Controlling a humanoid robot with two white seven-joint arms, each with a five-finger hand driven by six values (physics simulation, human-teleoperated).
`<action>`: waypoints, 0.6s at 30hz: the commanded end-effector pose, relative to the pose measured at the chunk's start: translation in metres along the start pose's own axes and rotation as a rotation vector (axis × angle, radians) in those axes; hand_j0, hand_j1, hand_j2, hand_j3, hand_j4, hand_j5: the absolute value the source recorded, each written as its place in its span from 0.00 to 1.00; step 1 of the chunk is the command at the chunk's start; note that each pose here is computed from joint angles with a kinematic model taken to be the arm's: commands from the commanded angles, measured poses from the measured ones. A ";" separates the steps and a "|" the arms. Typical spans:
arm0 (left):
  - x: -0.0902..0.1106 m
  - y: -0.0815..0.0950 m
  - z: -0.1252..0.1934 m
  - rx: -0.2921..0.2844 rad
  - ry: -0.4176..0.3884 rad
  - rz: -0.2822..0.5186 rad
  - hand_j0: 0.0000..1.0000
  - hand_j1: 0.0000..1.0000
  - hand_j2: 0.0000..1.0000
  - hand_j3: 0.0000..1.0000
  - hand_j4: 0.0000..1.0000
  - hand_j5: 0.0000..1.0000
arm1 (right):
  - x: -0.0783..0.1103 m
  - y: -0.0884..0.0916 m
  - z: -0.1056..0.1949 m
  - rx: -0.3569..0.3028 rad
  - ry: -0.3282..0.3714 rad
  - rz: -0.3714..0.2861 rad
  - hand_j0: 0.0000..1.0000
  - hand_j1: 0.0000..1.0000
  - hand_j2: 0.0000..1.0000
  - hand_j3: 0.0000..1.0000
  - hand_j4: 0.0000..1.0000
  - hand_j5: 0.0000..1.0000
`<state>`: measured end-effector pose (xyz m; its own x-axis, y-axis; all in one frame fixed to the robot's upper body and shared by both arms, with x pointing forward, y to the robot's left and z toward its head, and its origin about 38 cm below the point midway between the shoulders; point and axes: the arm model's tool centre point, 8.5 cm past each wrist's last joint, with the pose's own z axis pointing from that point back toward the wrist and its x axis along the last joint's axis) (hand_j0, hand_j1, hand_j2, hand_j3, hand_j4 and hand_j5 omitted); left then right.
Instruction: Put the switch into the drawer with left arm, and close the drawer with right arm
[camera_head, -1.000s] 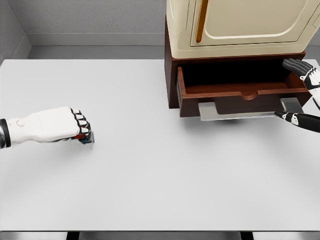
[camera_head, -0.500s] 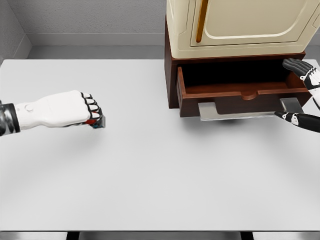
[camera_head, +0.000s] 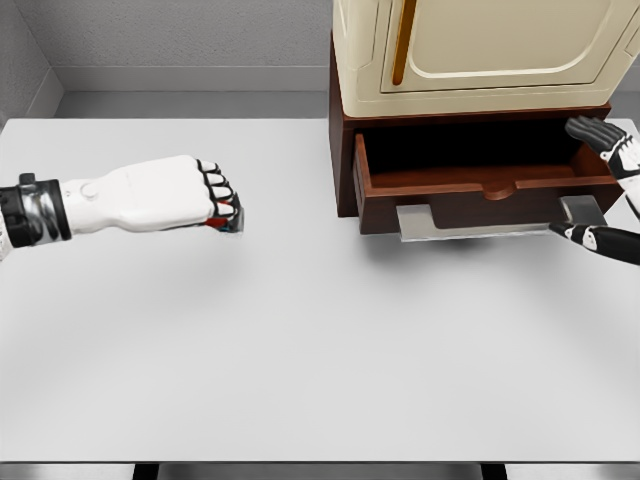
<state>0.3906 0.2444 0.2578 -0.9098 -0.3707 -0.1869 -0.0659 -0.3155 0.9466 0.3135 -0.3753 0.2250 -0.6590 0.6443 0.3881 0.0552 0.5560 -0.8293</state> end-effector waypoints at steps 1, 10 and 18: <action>0.006 -0.004 -0.007 0.001 -0.022 0.016 0.49 0.49 0.49 0.49 0.49 0.49 | 0.000 -0.001 0.000 -0.003 0.000 -0.004 1.00 1.00 1.00 1.00 1.00 1.00; 0.006 0.015 -0.023 0.038 -0.052 -0.019 0.49 0.49 0.49 0.49 0.49 0.49 | 0.000 -0.001 0.000 -0.003 0.001 -0.003 1.00 1.00 1.00 1.00 1.00 1.00; 0.005 0.030 -0.033 0.063 -0.071 -0.050 0.49 0.49 0.49 0.49 0.49 0.49 | 0.000 -0.001 0.000 -0.004 0.001 -0.005 1.00 1.00 1.00 1.00 1.00 1.00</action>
<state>0.3981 0.2054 0.2777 -0.9292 -0.2926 -0.2256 -0.1417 -0.2816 0.9490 0.3132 -0.3756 0.2249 -0.6582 0.6447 0.3889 0.0551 0.5564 -0.8291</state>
